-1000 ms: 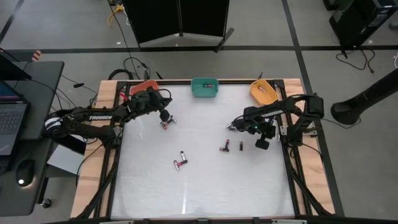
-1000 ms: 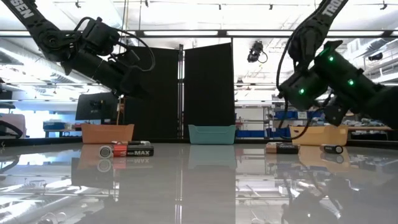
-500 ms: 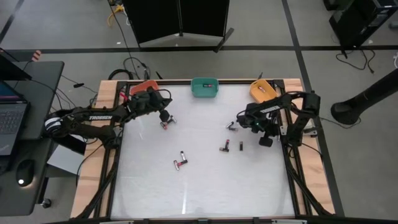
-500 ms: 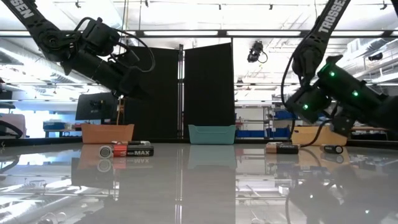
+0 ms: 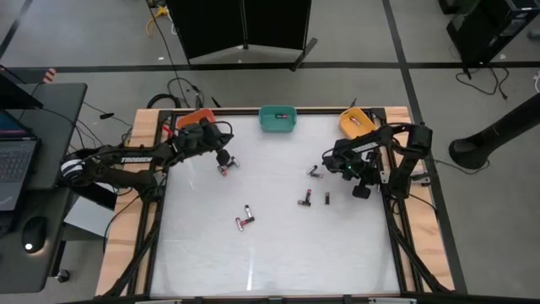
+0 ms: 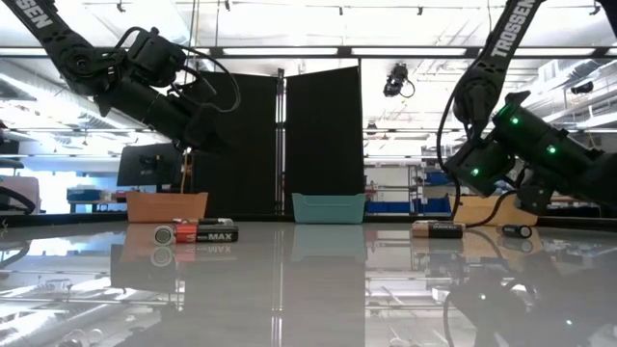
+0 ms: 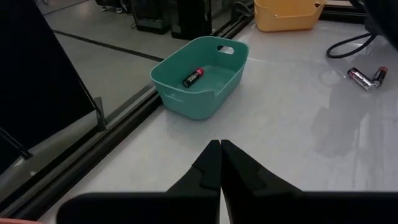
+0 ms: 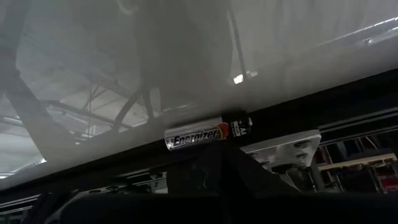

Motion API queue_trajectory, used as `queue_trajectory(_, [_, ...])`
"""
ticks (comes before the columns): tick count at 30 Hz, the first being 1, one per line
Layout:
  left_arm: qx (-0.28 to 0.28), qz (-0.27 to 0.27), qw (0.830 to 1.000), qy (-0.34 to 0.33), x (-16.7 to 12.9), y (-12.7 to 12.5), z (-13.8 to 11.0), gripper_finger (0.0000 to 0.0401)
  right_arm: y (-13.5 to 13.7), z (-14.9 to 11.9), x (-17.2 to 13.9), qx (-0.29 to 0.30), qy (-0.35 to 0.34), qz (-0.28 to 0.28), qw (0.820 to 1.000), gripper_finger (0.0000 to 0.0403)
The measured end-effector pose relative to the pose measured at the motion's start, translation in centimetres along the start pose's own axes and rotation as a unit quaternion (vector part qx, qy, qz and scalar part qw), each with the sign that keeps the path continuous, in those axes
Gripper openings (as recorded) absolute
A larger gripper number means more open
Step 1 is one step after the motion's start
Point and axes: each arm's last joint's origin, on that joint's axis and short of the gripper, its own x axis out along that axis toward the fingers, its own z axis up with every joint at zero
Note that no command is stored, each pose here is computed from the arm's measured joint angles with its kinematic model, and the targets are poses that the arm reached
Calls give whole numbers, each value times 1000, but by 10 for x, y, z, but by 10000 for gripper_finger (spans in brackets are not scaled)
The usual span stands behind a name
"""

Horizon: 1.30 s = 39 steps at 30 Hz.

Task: Sort batteries
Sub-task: Put the silver battery into the yellow bin

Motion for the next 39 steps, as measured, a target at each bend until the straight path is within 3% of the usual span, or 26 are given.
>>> queue_trajectory(13, [11, 0, 1000, 0, 0, 0, 0, 11, -12, 2, 1, 24, 5, 23, 999, 9])
queue_trajectory(23, [11, 0, 1000, -1, 0, 0, 0, 11, -12, 18, 15, 27, 77, 15, 997, 9])
queue_trajectory(39, [11, 1, 1000, -12, 0, 0, 2, 11, -14, 2, -10, 34, -37, -6, 999, 9])
